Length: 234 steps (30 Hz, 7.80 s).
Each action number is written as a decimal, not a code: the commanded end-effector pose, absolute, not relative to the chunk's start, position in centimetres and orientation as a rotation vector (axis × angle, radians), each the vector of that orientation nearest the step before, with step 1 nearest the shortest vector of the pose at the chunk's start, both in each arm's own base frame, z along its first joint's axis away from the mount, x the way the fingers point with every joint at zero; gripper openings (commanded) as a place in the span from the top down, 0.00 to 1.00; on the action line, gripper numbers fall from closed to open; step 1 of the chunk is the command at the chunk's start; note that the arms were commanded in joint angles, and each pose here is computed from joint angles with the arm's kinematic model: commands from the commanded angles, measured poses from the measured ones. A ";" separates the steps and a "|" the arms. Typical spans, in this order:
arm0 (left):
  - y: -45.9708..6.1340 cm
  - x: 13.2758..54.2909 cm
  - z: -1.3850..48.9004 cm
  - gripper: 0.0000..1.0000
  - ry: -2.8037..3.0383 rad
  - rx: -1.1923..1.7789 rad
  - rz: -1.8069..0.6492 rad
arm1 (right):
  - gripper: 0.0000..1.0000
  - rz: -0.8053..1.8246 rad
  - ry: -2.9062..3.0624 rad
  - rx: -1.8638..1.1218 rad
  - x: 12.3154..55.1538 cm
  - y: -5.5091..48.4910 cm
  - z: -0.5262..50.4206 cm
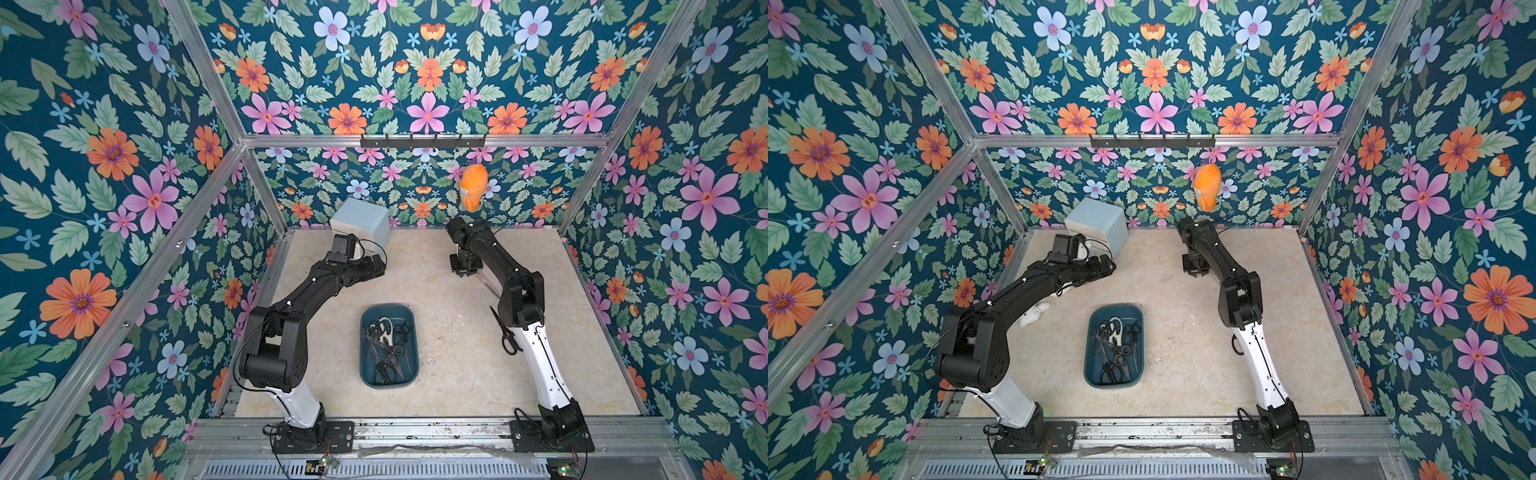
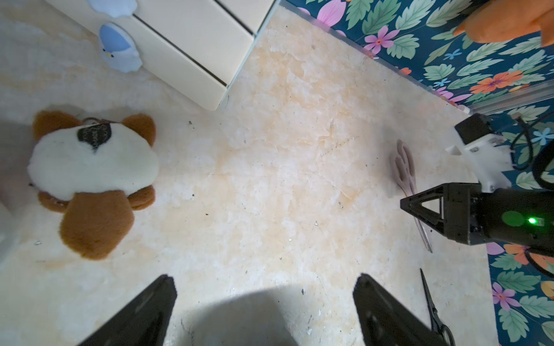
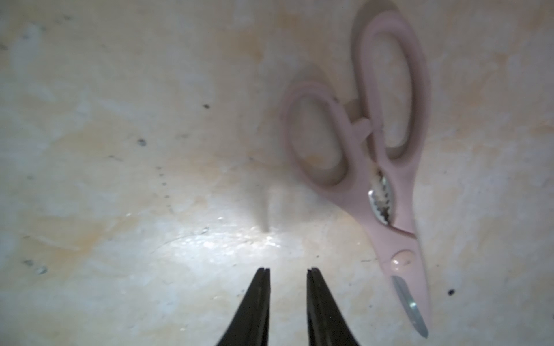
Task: Put the scissors into the storage box
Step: Pick up the scissors from the center of the board, then place the scissors in the storage box, then pick up the scissors from the center of the board.
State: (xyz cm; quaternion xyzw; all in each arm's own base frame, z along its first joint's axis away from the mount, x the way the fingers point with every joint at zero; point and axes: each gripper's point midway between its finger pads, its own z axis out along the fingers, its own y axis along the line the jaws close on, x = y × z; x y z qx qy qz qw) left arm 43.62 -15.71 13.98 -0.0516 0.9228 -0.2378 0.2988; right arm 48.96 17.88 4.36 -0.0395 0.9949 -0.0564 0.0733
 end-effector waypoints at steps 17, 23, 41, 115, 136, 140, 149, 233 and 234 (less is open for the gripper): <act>-15.0 42.6 13.4 0.02 2.474 -0.158 -0.593 | 0.75 0.001 2.855 -0.171 53.6 18.9 3.4; -14.8 42.5 13.4 0.02 2.475 -0.162 -0.584 | 0.75 0.003 2.887 -0.175 53.5 18.4 1.7; -14.4 41.7 13.5 0.02 2.461 -0.158 -0.574 | 0.97 0.073 2.979 -0.180 51.6 18.4 -0.4; -6.6 43.3 17.0 0.01 2.174 -0.297 -0.434 | 1.00 0.972 2.791 0.873 26.5 44.5 7.4; -6.5 43.3 17.0 0.01 2.172 -0.302 -0.437 | 0.77 0.800 2.597 0.545 29.7 42.0 15.0; -6.8 43.2 17.0 0.01 2.173 -0.291 -0.456 | 0.78 0.728 2.570 0.487 31.0 39.6 15.9; -7.8 42.9 16.7 0.02 2.187 -0.265 -0.521 | 0.78 0.495 2.546 0.656 32.7 26.7 14.4; -12.2 42.2 15.3 0.02 2.263 -0.124 -0.580 | 0.85 0.196 2.932 1.007 25.0 5.2 -0.6; -12.2 42.2 15.3 0.02 2.264 -0.124 -0.582 | 0.86 0.218 2.928 1.012 25.1 5.4 -0.6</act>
